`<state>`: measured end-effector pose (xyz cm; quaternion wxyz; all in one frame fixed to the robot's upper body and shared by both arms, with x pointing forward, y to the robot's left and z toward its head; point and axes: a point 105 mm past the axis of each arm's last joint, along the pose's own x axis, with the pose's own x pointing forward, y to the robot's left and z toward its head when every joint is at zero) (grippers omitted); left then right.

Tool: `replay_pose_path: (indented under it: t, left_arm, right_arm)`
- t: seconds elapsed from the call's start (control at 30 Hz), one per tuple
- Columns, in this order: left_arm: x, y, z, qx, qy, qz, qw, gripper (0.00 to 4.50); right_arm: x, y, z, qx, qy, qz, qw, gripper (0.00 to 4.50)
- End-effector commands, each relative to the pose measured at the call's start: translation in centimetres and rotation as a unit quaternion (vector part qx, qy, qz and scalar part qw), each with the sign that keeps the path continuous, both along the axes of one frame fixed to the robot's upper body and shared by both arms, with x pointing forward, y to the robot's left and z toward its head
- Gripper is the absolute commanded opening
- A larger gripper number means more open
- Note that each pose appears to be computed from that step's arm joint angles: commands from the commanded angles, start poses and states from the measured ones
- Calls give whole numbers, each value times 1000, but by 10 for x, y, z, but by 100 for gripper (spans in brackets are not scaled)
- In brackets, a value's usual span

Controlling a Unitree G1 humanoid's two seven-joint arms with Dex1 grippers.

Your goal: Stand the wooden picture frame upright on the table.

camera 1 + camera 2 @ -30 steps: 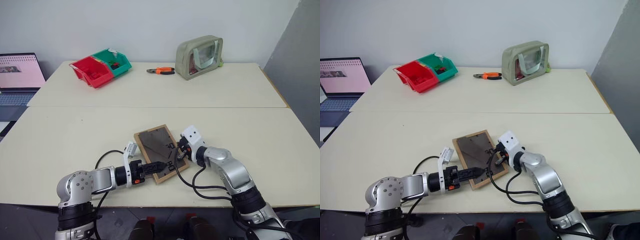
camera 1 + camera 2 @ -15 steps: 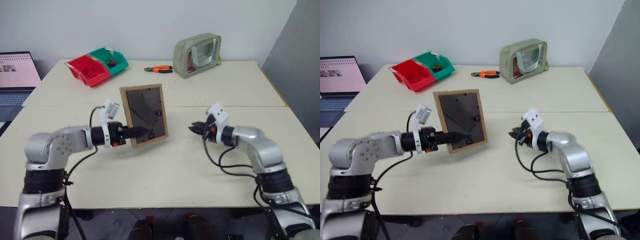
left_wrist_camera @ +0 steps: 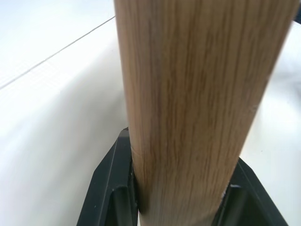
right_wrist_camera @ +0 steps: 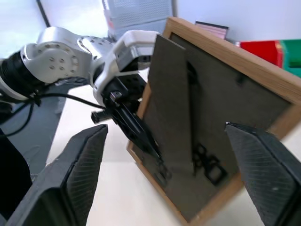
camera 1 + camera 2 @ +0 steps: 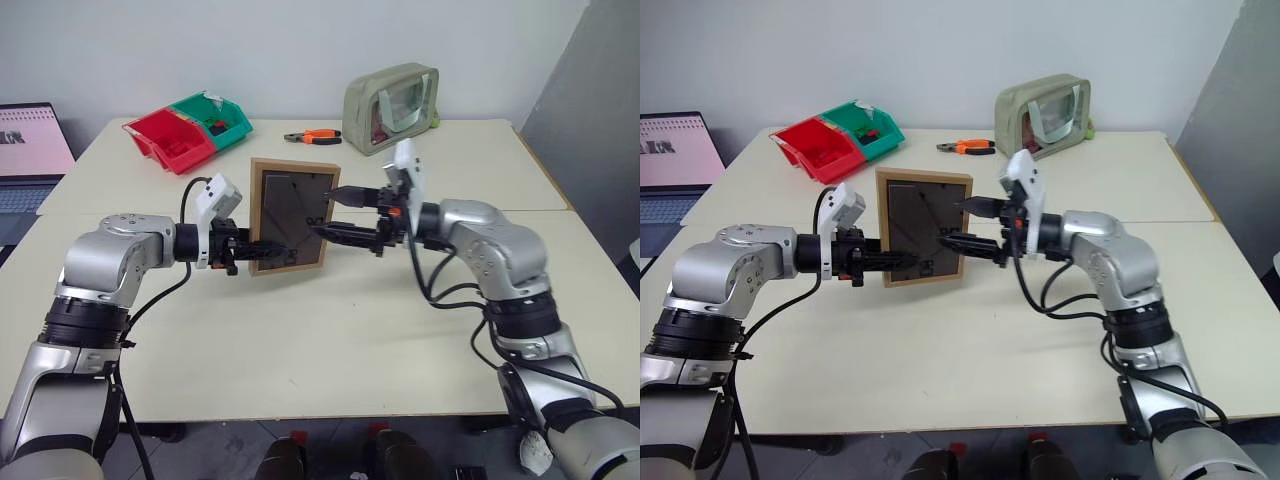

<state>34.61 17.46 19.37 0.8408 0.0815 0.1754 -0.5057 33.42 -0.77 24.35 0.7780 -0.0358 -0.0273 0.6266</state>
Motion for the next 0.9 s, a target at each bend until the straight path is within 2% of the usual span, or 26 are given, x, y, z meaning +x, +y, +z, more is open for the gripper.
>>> replay_pose_path:
  t: [0.03,0.3,0.43,0.7,0.9]
  left_arm:
    - [1,-2,21,-7,-35,-15,999,130]
    - [-2,-11,24,-30,-29,-27,999,130]
    - [-8,-15,23,-46,-17,-37,998,130]
    - [-10,-14,18,-56,4,-38,998,130]
    - [-15,-20,8,-63,26,-50,996,130]
  right_arm:
    - [3,8,12,5,-34,4,999,416]
    - [2,30,13,18,-33,25,999,416]
    - [-14,36,15,39,-16,60,997,416]
    - [-42,23,6,26,17,108,994,416]
    - [-43,1,-1,4,30,92,995,416]
